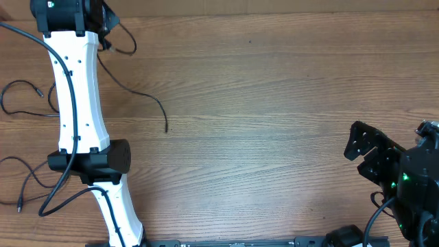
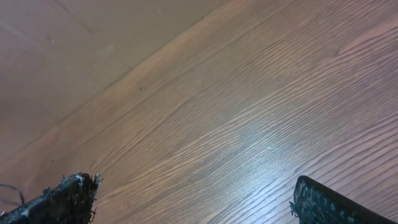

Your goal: Untangle cables

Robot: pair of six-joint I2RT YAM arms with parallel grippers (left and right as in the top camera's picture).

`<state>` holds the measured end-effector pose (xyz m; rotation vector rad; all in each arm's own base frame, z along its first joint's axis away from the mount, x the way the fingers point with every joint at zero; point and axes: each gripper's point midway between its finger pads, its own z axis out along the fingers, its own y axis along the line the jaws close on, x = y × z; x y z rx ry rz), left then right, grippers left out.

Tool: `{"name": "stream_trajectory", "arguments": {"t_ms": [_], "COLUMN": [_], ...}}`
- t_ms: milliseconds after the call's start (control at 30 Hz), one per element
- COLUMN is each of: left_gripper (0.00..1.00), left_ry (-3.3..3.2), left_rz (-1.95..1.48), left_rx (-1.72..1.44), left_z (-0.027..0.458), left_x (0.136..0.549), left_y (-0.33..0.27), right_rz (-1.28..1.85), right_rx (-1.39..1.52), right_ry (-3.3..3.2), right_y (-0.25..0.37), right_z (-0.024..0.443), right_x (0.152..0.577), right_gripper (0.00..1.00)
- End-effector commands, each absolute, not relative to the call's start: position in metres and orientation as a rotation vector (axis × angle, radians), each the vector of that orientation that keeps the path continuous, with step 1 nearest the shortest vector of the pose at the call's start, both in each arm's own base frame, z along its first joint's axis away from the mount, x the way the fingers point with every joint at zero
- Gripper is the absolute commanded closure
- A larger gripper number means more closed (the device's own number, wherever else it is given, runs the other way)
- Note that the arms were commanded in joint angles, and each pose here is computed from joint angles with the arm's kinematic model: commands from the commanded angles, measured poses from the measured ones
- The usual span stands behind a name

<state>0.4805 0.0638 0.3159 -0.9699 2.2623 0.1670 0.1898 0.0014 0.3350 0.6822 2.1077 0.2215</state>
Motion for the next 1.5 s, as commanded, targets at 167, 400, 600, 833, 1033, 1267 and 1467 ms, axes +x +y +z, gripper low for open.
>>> {"name": "stream_trajectory", "arguments": {"t_ms": [167,400,600,833,1033,1267,1467], "left_gripper": [0.96,0.96,0.96,0.96,0.96,0.55,0.00], "left_ry": [2.106,2.201,2.357,2.549,2.640,2.756,2.799], "left_rz": [0.158,0.166,0.218,0.024,0.182,0.341,0.353], "left_rx": [-0.803,-0.813,-1.062,-0.955,-1.027,-1.077,-1.084], "left_z": [0.356,0.339,0.302,0.276,0.237,0.186,0.157], "left_x": [0.516,0.501,0.447,0.450,0.438,0.423,0.422], "left_y": [0.072,0.067,0.066,0.032,0.044,0.051,0.050], "right_rz": [0.255,0.256,0.266,0.277,0.292,0.292,0.292], "right_rx": [0.682,0.682,0.681,0.676,0.667,0.667,0.667], "right_ry": [2.085,2.084,2.068,2.075,2.096,2.096,2.096], "right_y": [0.002,0.002,0.003,0.005,0.009,0.009,0.009], "right_z": [0.344,0.344,0.348,0.347,0.344,0.344,0.344], "right_x": [0.187,0.187,0.190,0.190,0.188,0.188,0.188], "right_gripper": [0.00,0.00,0.00,0.00,0.00,0.00,0.00]}}
